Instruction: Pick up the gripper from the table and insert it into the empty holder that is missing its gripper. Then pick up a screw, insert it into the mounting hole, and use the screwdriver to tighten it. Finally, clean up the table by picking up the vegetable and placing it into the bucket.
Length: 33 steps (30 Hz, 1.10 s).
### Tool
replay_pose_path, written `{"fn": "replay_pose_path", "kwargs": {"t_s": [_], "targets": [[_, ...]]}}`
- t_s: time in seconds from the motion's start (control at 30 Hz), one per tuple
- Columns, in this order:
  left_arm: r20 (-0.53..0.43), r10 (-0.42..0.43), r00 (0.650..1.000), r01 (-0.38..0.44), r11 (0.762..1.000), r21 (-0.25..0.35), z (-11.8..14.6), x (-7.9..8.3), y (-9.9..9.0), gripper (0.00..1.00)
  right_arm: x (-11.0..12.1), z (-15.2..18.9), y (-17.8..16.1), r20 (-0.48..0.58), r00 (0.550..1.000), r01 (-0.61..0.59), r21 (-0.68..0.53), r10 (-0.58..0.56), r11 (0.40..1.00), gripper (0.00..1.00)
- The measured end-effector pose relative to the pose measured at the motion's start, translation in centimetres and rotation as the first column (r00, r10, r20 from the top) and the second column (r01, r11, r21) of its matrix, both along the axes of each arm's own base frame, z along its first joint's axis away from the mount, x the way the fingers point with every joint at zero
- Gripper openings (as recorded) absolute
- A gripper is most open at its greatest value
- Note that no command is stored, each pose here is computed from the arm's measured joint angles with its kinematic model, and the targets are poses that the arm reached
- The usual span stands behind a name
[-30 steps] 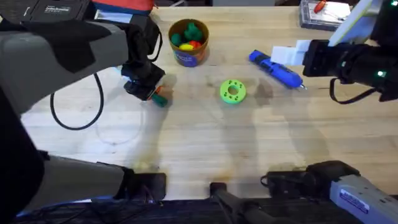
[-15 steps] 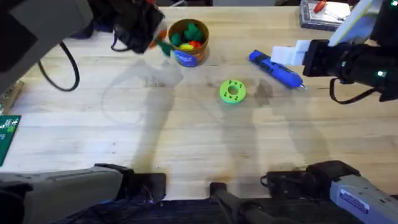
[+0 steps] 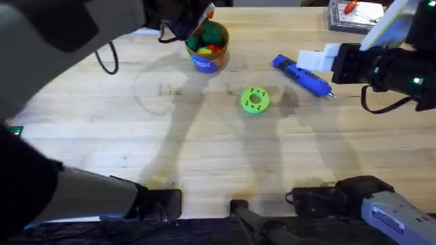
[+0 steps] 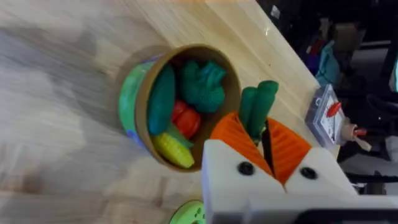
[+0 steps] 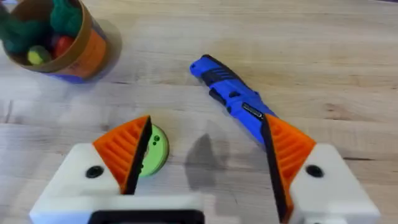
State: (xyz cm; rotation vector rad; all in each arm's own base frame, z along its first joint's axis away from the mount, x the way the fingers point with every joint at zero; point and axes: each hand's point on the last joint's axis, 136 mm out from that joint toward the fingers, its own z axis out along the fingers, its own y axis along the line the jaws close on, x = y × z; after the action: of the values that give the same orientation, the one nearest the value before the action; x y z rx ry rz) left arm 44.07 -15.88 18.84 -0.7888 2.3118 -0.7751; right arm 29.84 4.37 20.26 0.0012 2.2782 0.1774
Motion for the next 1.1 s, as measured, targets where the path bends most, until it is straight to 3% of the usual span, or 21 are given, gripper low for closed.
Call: {"fn": "replay_pose_path", "kwargs": {"t_s": [0.1,0.3,0.4,0.53,0.6,0.73,0.77,0.97,1.1], "targets": [[-0.003,-0.027,1.000,0.027,1.000,-0.007,-1.2,0.6,-1.1,0.019,0.0,0.0,0.0,0.000,1.000,0.000,0.000,0.000,1.000,0.994],[-0.027,-0.025,0.999,0.025,1.000,-0.002,-2.3,0.8,-1.1,0.026,0.0,0.0,0.0,0.000,1.000,0.000,0.000,0.000,1.000,0.994],[-0.026,-0.026,0.999,0.026,1.000,-0.001,-2.3,0.8,-1.1,0.140,0.0,0.0,0.0,0.000,1.000,0.000,0.000,0.000,1.000,0.994],[-0.025,-0.028,0.999,0.028,1.000,0.001,-2.3,0.8,-1.1,0.221,0.0,0.0,0.0,0.000,1.000,0.002,0.001,-0.002,1.000,0.993],[-0.024,-0.031,0.999,0.031,1.000,0.004,-2.3,0.8,-1.1,0.411,0.0,0.0,0.0,0.000,1.000,0.002,0.002,-0.002,1.000,0.994],[-0.021,-0.029,0.999,0.029,1.000,0.000,-2.3,0.9,-1.1,0.930,0.0,0.0,0.0,0.000,1.000,0.002,0.003,-0.002,1.000,0.994],[-0.021,-0.030,0.999,0.030,1.000,0.000,-2.2,0.9,-1.1,0.969,0.0,0.0,0.0,0.000,1.000,0.002,0.003,-0.002,1.000,0.994],[-0.023,-0.046,0.999,0.046,0.999,-0.012,-2.2,0.8,-1.4,0.986,0.0,0.0,0.0,0.000,1.000,0.002,0.003,-0.002,1.000,0.994],[-0.005,-0.112,0.994,0.112,0.994,-0.008,-1.7,0.4,-2.1,0.985,0.1,0.1,0.0,0.006,1.000,0.004,0.006,-0.004,1.000,0.994]]}}
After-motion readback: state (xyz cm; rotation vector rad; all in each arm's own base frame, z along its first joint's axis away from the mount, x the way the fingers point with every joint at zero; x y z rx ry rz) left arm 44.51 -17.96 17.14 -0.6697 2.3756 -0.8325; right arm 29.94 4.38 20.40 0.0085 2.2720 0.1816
